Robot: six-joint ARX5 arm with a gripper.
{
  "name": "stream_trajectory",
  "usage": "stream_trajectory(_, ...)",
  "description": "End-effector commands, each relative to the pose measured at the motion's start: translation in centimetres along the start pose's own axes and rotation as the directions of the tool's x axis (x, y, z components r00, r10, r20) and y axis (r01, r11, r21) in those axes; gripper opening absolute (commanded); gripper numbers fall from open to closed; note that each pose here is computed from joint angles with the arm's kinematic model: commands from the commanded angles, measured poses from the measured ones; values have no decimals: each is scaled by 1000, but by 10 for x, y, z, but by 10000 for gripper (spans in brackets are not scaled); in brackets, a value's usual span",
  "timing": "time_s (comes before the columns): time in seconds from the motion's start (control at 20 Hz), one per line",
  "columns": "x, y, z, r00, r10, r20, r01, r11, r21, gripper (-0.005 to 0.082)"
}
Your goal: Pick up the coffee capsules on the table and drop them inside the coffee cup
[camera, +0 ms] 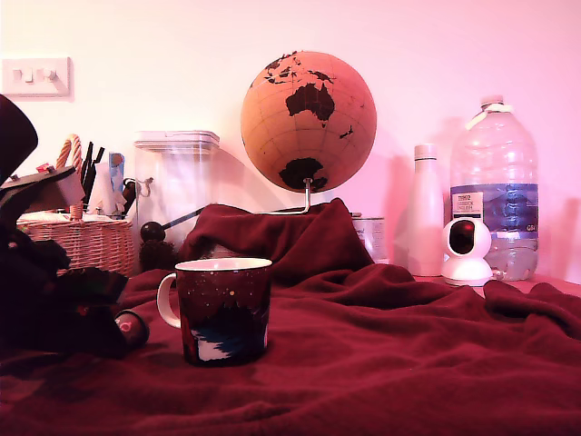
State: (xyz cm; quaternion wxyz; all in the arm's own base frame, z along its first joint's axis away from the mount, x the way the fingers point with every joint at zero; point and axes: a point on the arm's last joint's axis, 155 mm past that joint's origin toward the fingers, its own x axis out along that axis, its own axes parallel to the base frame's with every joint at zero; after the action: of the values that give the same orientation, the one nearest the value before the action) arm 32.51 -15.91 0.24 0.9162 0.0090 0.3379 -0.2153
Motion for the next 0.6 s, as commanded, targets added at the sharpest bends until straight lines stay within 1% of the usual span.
stream_trajectory(0.0,-5,-5,-2,1000,-13,0,13,1000,9,205)
stream_trajectory(0.2,-19,-8,20,998,-19,62,18,1000,19,195)
stream_trajectory(0.4,-29,-9,23,998,-19,60,17,999,32,195)
stream_trajectory(0.55,-36,-10,29,997,-19,75,16,999,41,195)
